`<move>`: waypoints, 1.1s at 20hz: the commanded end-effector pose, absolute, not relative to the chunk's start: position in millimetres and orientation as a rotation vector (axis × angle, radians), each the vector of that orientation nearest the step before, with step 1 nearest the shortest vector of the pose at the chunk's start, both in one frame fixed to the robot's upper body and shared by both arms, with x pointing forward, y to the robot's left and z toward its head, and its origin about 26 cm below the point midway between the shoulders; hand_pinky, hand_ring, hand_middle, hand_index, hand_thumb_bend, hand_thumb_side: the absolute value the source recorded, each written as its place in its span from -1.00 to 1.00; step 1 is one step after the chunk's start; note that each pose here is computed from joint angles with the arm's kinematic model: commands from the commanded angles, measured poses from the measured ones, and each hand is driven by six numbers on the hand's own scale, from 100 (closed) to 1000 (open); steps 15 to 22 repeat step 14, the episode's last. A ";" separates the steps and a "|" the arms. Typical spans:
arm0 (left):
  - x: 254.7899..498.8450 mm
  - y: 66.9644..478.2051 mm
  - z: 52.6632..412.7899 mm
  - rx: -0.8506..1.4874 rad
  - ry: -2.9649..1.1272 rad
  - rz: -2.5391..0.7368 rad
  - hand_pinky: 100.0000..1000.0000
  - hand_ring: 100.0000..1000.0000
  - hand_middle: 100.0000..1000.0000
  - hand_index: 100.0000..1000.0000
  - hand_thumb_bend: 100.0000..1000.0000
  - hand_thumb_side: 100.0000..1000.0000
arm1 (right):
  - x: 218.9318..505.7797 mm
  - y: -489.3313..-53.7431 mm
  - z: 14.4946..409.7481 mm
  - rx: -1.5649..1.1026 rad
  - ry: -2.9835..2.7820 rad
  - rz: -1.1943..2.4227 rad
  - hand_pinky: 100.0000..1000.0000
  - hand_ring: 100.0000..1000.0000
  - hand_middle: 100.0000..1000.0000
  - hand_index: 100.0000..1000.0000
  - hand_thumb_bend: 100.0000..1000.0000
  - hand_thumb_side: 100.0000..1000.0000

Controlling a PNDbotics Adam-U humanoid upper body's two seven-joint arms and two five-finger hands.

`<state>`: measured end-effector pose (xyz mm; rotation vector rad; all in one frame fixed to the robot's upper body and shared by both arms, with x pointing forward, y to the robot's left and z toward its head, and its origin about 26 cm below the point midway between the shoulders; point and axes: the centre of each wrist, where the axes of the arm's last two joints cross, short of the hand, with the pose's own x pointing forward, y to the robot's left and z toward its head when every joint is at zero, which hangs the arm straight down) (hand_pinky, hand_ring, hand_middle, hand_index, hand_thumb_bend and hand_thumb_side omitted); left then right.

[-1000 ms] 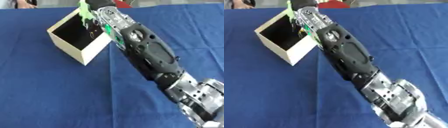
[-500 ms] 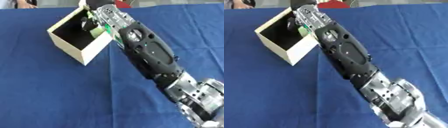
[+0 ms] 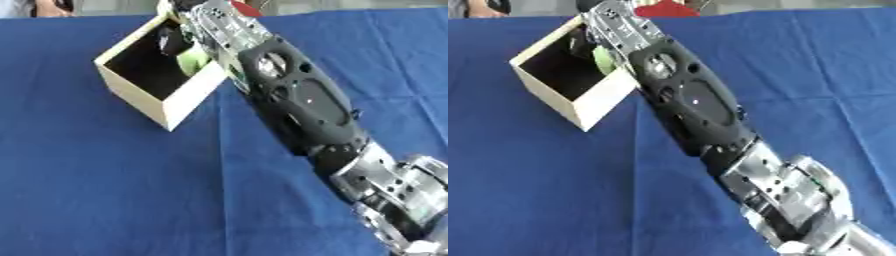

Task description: Pick up objects on the table and place them in the box.

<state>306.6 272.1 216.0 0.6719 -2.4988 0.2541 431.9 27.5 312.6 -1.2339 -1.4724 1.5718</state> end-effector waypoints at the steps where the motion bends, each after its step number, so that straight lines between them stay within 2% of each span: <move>1: 303.8 272.1 223.5 0.674 -2.528 0.244 -0.18 0.07 0.22 0.62 -0.54 0.19 | 421.2 20.1 345.7 -1.274 -1.549 1.557 0.74 0.86 0.66 0.88 -1.00 -0.09; 6: 303.3 274.4 223.4 0.694 -2.527 0.237 -0.18 0.08 0.22 0.62 -0.54 0.19 | 390.4 -8.5 385.2 -1.296 -1.648 1.608 0.73 0.85 0.66 0.86 -1.00 -0.24; 11: 302.8 277.3 223.5 0.719 -2.525 0.235 -0.18 0.08 0.22 0.62 -0.53 0.19 | 336.2 -52.5 410.2 -1.316 -1.767 1.612 0.72 0.82 0.63 0.81 -1.00 -0.46; 14: 302.6 278.4 223.4 0.728 -2.524 0.235 -0.18 0.08 0.22 0.62 -0.54 0.19 | 303.0 -81.5 414.2 -1.323 -1.837 1.595 0.73 0.82 0.62 0.79 -1.00 -0.50; 22: 302.6 278.4 223.4 0.728 -2.524 0.235 -0.18 0.08 0.22 0.62 -0.54 0.19 | 303.0 -81.5 414.2 -1.323 -1.837 1.595 0.73 0.82 0.62 0.79 -1.00 -0.50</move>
